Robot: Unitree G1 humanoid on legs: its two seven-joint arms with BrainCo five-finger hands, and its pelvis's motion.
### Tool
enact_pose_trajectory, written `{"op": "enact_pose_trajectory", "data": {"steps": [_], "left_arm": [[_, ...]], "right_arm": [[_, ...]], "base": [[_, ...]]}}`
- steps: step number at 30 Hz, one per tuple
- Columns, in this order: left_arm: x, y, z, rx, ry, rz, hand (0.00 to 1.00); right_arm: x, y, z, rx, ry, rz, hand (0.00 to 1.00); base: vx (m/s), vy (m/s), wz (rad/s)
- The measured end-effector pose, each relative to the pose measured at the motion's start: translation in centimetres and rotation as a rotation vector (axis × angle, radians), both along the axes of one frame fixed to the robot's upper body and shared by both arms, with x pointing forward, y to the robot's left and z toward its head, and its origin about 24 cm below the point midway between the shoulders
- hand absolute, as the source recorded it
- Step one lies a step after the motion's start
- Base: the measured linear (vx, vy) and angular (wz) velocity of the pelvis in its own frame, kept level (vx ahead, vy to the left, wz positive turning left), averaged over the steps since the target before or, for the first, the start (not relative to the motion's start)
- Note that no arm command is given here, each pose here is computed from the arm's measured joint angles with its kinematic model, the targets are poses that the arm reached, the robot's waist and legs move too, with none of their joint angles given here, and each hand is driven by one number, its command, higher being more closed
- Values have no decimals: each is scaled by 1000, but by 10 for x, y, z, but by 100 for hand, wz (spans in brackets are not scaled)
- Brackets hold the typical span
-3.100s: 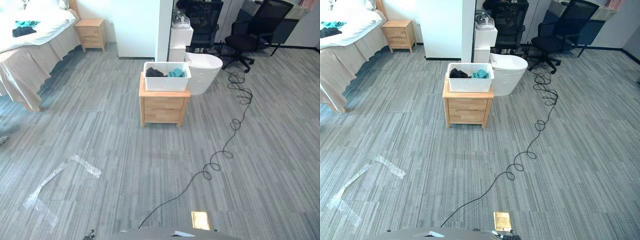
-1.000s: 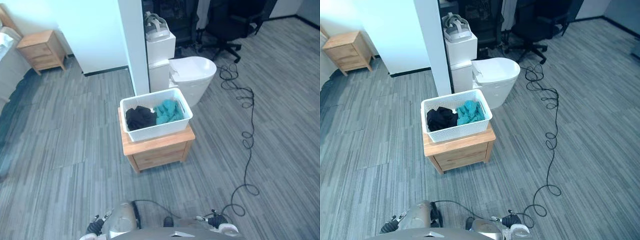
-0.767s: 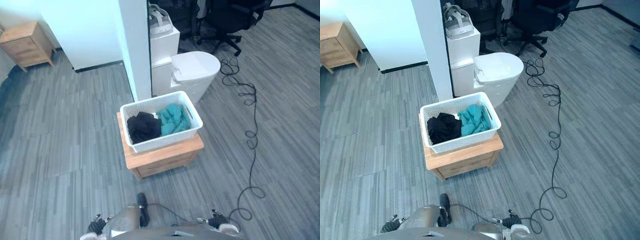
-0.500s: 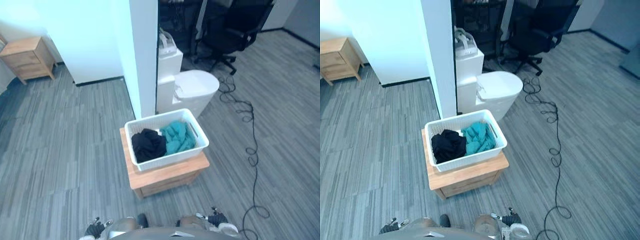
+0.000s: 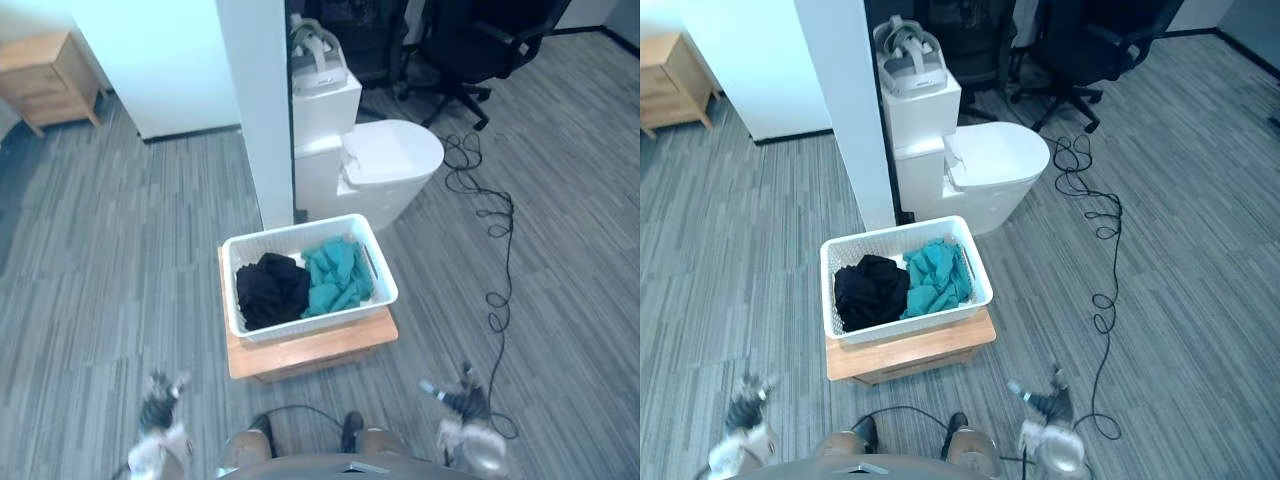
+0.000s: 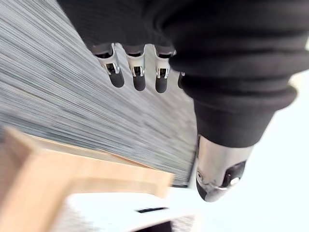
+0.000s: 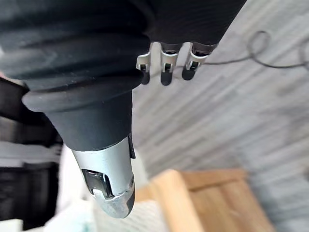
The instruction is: Pick up the laundry basket with both hands and put the clothes into the washing machine.
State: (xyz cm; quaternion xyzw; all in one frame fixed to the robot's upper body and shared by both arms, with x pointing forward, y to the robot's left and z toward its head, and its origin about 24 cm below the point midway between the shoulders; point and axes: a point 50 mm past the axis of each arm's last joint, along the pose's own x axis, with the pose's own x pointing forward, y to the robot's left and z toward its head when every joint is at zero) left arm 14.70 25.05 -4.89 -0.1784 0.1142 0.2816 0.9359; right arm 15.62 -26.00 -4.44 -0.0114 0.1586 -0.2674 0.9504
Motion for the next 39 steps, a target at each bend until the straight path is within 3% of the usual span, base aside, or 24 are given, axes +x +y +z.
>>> {"op": "enact_pose_trajectory", "data": {"steps": [6,11,19,25,39], "left_arm": [[50,8,111,167,-447,44,0],[92,4,155,201,-600,8,0],[169,-30,142,281,-333,-280,0],[199,-62,142,315,-254,-443,0],[218,-76,124,258,-124,-481,0]], "right_arm": [[62,2,80,-49,-404,-49,0],[103,1,131,-27,-618,-41,0],[111,4,165,58,-783,-57,0],[100,7,159,99,-787,-65,0],[84,17,155,127,-797,-54,0]], "base": [[-88,27,5],[-45,32,14],[9,13,4],[14,14,-8],[-23,-4,-12]]}}
